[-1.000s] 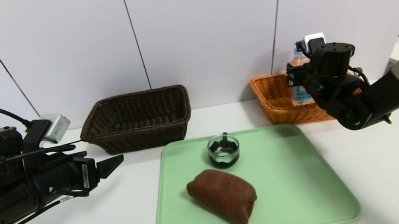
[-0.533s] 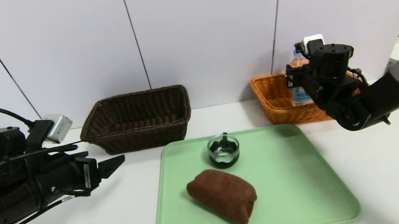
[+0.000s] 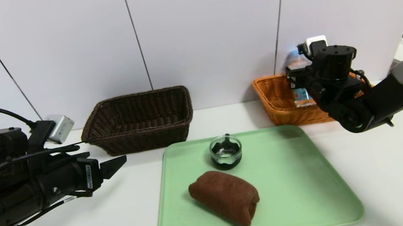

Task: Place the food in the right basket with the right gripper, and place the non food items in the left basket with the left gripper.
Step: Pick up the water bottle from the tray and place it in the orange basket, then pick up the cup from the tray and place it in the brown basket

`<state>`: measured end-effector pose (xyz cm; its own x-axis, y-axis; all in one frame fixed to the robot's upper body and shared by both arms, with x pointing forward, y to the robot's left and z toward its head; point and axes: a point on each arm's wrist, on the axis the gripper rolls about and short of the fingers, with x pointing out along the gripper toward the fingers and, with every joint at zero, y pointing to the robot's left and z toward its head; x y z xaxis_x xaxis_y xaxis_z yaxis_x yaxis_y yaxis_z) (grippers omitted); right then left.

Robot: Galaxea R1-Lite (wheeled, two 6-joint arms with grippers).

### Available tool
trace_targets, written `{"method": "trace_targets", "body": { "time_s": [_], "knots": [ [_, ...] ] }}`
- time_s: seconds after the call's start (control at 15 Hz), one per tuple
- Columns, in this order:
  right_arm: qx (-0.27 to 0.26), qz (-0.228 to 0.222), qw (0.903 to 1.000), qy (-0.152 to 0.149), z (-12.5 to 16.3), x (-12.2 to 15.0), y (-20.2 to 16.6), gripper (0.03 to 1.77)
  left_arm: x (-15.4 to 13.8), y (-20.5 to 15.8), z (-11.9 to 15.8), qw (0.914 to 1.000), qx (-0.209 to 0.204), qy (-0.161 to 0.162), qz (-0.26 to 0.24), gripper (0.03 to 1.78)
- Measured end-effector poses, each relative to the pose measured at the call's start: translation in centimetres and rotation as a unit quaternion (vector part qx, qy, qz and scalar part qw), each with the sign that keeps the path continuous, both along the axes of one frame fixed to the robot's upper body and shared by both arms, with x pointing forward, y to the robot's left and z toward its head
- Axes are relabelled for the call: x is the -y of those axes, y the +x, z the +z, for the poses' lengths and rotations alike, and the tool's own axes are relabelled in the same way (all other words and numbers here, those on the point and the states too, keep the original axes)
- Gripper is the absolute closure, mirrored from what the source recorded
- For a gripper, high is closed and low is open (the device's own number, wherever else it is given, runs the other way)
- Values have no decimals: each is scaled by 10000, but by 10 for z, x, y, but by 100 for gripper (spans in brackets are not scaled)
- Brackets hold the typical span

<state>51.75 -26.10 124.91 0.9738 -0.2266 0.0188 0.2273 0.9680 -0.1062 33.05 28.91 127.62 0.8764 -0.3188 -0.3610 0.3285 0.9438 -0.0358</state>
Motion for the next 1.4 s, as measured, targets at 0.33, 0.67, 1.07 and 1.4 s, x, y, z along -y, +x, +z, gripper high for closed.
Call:
{"method": "trace_targets", "body": {
  "time_s": [0.33, 0.67, 1.07, 1.4],
  "knots": [
    [13, 22, 10000, 1, 2, -2, -2, 27, 0, 1, 1, 10000, 46, 0, -10, 12],
    [116, 18, 9999, 8, 18, 1, -12, 18, 0, 1, 3, 10000, 69, 2, -12, 12],
    [304, -9, 9995, 25, 61, 10, -46, 13, 0, -1, 7, 9997, 214, -72, 5, 12],
    [124, -31, 9999, -7, 86, 20, -90, 11, -1, -3, 10, 9995, 284, -143, 33, 12]
  ]
}}
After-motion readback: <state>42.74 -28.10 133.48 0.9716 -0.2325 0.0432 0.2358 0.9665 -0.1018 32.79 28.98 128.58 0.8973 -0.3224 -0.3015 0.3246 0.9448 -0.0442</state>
